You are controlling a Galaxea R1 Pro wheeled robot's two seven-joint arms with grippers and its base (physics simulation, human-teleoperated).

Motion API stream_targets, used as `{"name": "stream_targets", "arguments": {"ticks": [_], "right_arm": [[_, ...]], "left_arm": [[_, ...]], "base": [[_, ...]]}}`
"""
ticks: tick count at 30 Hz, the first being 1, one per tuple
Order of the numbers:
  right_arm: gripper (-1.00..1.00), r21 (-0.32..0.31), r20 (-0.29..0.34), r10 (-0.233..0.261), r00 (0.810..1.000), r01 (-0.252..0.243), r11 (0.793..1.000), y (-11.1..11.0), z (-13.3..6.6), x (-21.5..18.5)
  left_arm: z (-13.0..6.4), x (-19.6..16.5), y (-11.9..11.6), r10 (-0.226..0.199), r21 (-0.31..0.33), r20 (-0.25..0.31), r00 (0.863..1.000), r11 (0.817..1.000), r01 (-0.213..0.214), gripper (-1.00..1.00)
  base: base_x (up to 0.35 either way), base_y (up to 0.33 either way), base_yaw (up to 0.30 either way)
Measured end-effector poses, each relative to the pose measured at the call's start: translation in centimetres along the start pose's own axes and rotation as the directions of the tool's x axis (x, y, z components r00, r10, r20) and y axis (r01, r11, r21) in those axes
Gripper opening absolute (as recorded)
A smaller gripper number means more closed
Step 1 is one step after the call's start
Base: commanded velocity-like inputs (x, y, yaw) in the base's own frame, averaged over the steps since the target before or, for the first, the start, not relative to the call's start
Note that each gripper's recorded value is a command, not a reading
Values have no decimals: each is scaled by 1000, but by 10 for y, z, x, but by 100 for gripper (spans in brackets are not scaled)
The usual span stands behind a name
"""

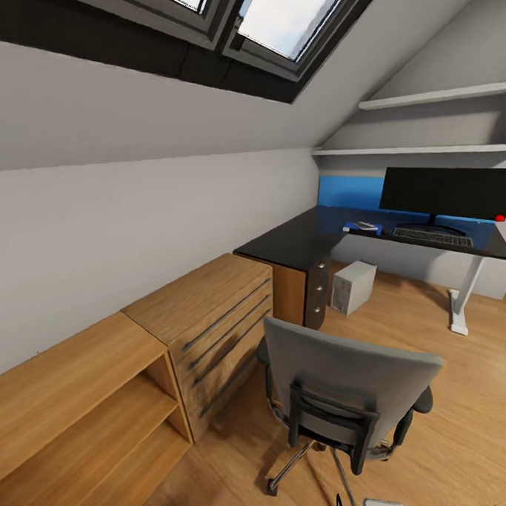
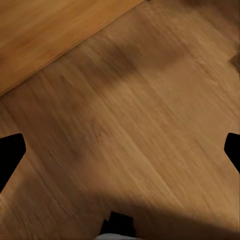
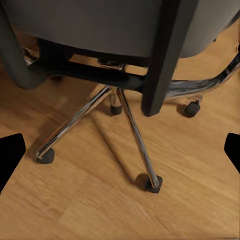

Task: In the bedroom, organize the workspace by keeping the computer under the desk, ensuring the monitor is on the desk, placing the keyboard on the desk next to the monitor, placing the mouse on the desk next to the keyboard, moving the folder from the swivel chair onto the desk next to the mouse, stacking the notebook on top of the folder with the pen on top of the notebook, and positioning the swivel chair next to the desk.

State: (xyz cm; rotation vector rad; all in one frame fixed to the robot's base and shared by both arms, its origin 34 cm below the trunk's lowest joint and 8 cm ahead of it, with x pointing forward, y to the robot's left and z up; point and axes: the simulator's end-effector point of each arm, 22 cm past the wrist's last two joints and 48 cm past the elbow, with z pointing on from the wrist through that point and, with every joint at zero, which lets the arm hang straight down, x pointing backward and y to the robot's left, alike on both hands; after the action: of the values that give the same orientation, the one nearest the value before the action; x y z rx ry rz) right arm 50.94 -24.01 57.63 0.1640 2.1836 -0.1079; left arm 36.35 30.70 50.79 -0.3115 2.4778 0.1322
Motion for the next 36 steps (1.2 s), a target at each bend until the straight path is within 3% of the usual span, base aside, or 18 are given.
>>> {"name": "stream_targets", "arguments": {"ticks": [8,36], "right_arm": [[100,0,0,0,1000,0,1000,0,7,11],[100,0,1,1,1000,-1,1000,1,34,52]], "left_arm": [[10,14,0,-2,1,-28,1000,1000,2,100],[47,48,-3,-1,5,-35,999,1000,1,100]], "base": [[42,191,-258],[1,31,-258]]}}
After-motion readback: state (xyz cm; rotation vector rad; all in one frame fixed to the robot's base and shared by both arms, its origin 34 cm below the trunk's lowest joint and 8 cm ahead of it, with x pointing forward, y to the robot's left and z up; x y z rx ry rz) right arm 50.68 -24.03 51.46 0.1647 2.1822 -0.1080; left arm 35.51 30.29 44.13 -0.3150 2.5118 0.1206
